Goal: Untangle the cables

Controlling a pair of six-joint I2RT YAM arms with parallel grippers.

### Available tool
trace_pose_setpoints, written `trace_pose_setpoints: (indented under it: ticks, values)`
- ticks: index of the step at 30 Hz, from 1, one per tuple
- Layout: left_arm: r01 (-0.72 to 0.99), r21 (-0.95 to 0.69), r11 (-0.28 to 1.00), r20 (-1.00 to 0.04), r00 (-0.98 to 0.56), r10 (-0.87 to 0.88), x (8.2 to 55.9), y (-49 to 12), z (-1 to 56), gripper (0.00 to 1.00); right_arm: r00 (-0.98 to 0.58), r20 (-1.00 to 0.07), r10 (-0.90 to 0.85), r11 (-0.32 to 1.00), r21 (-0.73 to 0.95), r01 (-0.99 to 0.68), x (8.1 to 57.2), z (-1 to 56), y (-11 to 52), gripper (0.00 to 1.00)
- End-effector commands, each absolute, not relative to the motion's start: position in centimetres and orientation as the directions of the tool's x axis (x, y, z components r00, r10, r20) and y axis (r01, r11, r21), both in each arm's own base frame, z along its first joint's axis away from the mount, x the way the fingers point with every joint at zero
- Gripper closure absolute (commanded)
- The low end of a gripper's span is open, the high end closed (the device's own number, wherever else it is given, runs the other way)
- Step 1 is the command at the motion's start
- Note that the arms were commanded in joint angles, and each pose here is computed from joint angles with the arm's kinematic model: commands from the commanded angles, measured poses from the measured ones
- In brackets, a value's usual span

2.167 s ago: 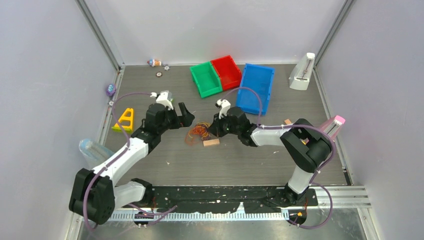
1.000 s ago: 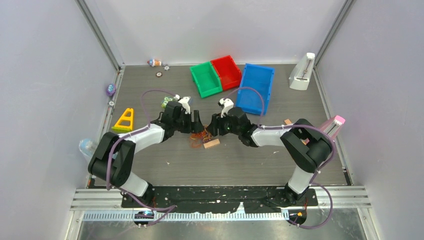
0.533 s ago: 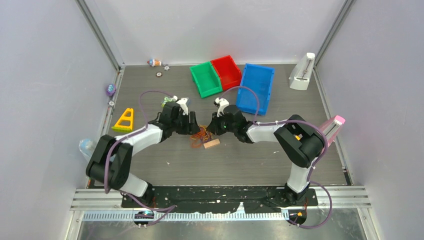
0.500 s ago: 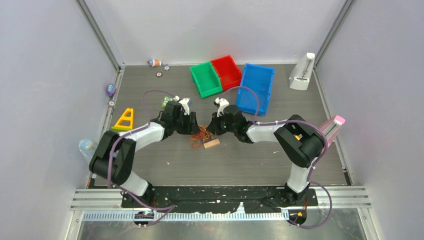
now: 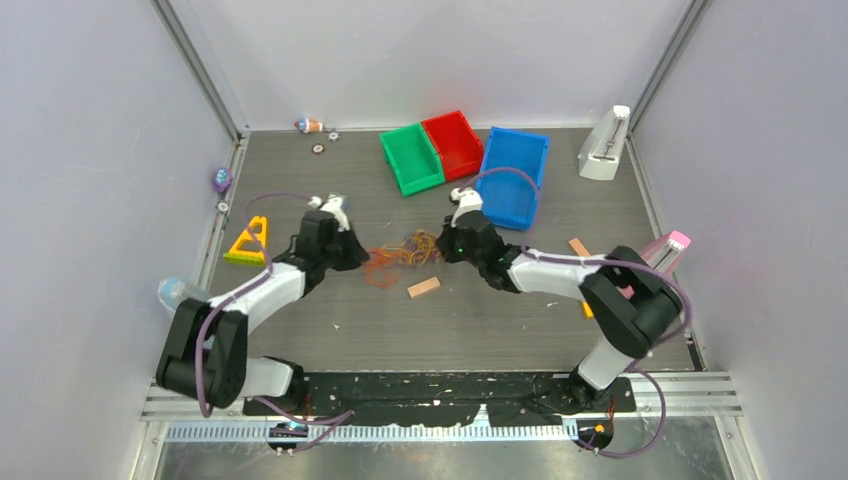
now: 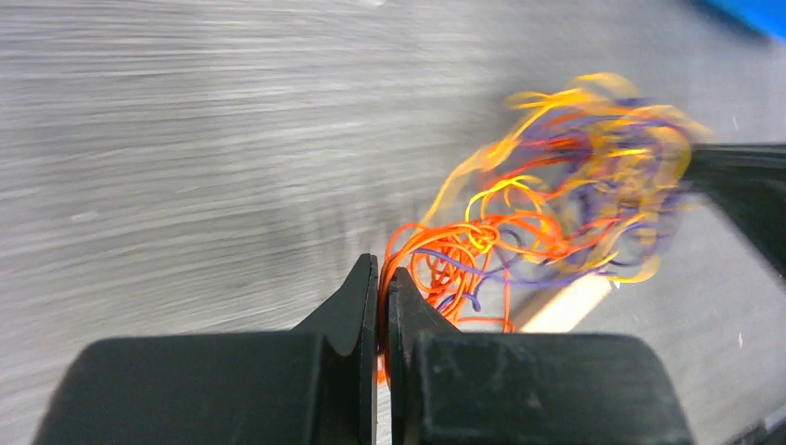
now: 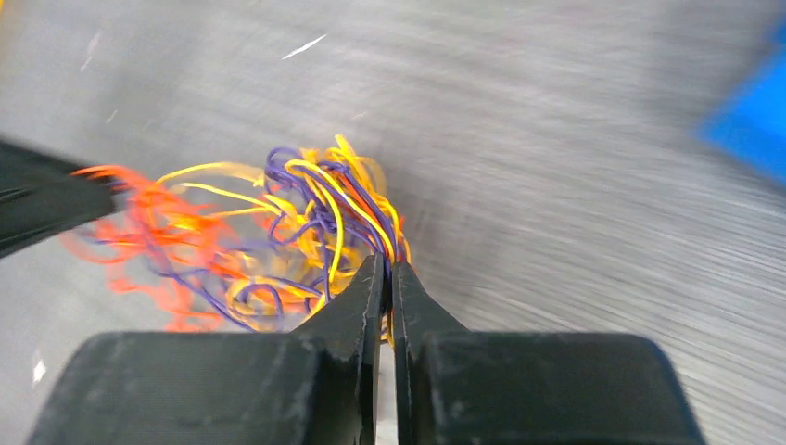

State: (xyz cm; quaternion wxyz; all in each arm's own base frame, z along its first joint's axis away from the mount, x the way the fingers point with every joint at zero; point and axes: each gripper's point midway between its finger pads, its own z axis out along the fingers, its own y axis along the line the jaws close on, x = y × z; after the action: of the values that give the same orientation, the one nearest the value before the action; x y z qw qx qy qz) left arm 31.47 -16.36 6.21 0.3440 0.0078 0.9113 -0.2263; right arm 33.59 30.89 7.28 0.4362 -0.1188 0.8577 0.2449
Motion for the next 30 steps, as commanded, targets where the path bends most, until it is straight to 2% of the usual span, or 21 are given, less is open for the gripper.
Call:
trace_pose_setpoints:
  ticks: [1, 4, 6, 11, 13, 16, 19, 22, 23, 24, 25, 26, 28, 30]
  values:
    - [-0.047, -0.4, 0.915, -0.696, -0.635, -0.336, 32.8, -10.5, 7.2, 1.0, -0.411, -0.897, 0.163, 0.98, 0.195, -0.038, 36.3, 11.2, 21.2, 0.95]
    - [-0.094, -0.367, 0.926, -0.731, -0.587, -0.349, 32.7, -9.0, 7.9, 1.0, -0.331, -0.92, 0.21, 0.978, 0.191, 0.088, 35.8, 11.9, 17.9, 0.95]
    - [-0.105, -0.368, 0.924, -0.743, -0.563, -0.361, 32.6, -8.7, 8.2, 1.0, -0.311, -0.923, 0.225, 0.974, 0.201, 0.106, 35.6, 12.1, 17.3, 0.95]
    - [-0.01, -0.401, 0.916, -0.731, -0.599, -0.326, 32.7, -10.5, 8.4, 1.0, -0.354, -0.918, 0.181, 0.982, 0.186, 0.021, 36.0, 12.0, 19.1, 0.95]
    - [0.019, -0.407, 0.913, -0.721, -0.621, -0.308, 32.8, -11.1, 8.4, 1.0, -0.371, -0.915, 0.157, 0.983, 0.182, -0.034, 36.0, 11.9, 20.1, 0.95]
    - [0.09, -0.43, 0.898, -0.729, -0.621, -0.287, 32.7, -12.2, 9.1, 1.0, -0.369, -0.921, 0.123, 0.949, 0.218, -0.227, 35.6, 12.7, 23.4, 0.95]
    - [0.204, -0.389, 0.898, -0.795, -0.567, -0.215, 32.1, -14.0, 10.8, 1.0, -0.368, -0.925, 0.096, 0.851, 0.268, -0.452, 33.8, 13.4, 27.1, 0.95]
    - [0.243, -0.294, 0.924, -0.852, -0.504, -0.138, 31.6, -14.7, 12.1, 1.0, -0.345, -0.933, 0.098, 0.762, 0.294, -0.577, 32.8, 14.5, 29.3, 0.95]
    - [0.255, -0.288, 0.923, -0.861, -0.491, -0.133, 31.5, -14.8, 12.4, 0.92, -0.349, -0.933, 0.09, 0.724, 0.302, -0.621, 32.1, 14.6, 30.1, 0.95]
    - [0.279, -0.298, 0.913, -0.866, -0.482, -0.135, 31.4, -15.3, 12.7, 0.75, -0.333, -0.938, 0.098, 0.7, 0.303, -0.647, 31.9, 15.2, 30.5, 0.94]
    - [0.306, -0.313, 0.899, -0.867, -0.478, -0.139, 31.3, -15.8, 12.8, 0.53, -0.336, -0.937, 0.091, 0.665, 0.308, -0.68, 31.2, 15.2, 31.0, 0.95]
    - [0.352, -0.333, 0.875, -0.868, -0.477, -0.139, 31.0, -16.7, 13.1, 0.36, -0.324, -0.941, 0.1, 0.646, 0.31, -0.698, 31.1, 15.7, 31.4, 0.95]
    - [0.417, -0.348, 0.84, -0.872, -0.472, -0.128, 30.7, -18.0, 13.5, 0.25, -0.321, -0.942, 0.103, 0.614, 0.314, -0.725, 30.6, 16.0, 31.9, 0.95]
    - [0.476, -0.366, 0.8, -0.867, -0.486, -0.108, 30.4, -19.4, 13.5, 0.24, -0.322, -0.941, 0.103, 0.601, 0.317, -0.734, 30.5, 16.1, 32.1, 0.95]
